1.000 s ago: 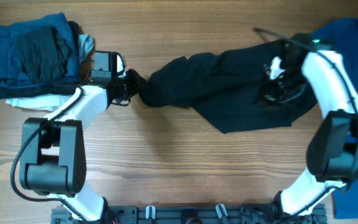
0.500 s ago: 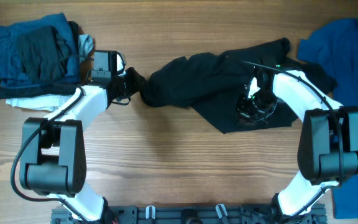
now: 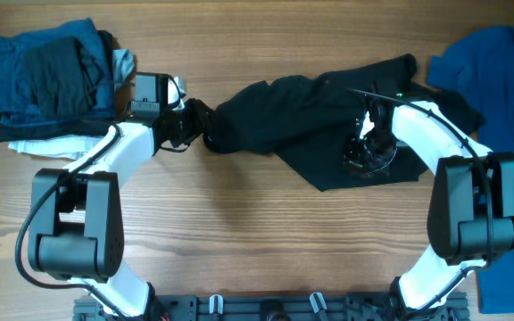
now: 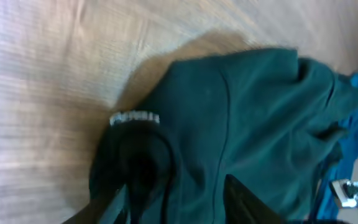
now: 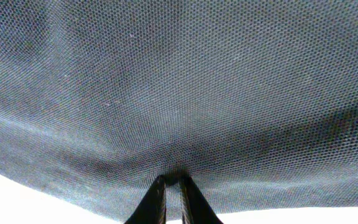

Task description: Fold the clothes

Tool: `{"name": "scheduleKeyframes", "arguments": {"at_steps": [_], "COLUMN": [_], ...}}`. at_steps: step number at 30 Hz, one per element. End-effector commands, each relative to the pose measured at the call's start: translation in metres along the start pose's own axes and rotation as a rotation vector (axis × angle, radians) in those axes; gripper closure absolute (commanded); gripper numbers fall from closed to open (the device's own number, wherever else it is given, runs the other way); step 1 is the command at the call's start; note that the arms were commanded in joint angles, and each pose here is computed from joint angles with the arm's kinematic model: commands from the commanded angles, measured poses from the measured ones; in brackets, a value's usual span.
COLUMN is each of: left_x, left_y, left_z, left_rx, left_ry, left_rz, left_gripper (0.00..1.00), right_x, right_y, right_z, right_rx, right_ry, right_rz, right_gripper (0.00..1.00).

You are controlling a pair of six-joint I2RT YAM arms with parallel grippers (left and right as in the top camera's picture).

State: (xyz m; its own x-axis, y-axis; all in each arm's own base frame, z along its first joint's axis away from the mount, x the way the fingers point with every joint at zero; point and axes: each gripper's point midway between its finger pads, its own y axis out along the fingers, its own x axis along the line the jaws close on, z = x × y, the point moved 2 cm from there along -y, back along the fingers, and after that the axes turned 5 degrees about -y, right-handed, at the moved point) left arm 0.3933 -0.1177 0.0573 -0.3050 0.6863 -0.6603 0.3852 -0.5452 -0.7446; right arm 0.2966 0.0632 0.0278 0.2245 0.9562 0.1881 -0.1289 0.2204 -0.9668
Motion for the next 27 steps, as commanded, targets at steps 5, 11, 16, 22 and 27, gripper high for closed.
{"name": "scheduleKeyframes", "arguments": {"at_steps": [5,11,16,22,27], "left_x": [0.003,0.027,0.024,0.02,0.014], "left_y": [-0.01,-0.013,-0.011,-0.01,-0.009], "left_z": [0.007,-0.009,-0.016,-0.019,-0.019], "left_rx": [0.026,-0.091,-0.118,-0.128,-0.119], "left_ry": [-0.02,-0.02,-0.006,0.001,-0.002], "left_rz": [-0.043,-0.201,-0.181,-0.166,-0.129], "left_gripper": [0.5,0.57,0.51,0.48,0.47], "right_x": [-0.002,-0.002,-0.002,-0.001,-0.001], "right_y": [-0.005,-0.005,-0.005,-0.005,-0.005], "right_z": [-0.001,-0.001,-0.005,-0.005,-0.006], "right_rx": [-0.022,-0.024,-0.04,-0.042,-0.043], "right_ry": [-0.005,-0.018,-0.02,-0.02,-0.02], "right_rz": [0.014,0.015,0.013,0.013,0.012], "right_gripper": [0.9,0.9,0.9,0.9,0.9]}}
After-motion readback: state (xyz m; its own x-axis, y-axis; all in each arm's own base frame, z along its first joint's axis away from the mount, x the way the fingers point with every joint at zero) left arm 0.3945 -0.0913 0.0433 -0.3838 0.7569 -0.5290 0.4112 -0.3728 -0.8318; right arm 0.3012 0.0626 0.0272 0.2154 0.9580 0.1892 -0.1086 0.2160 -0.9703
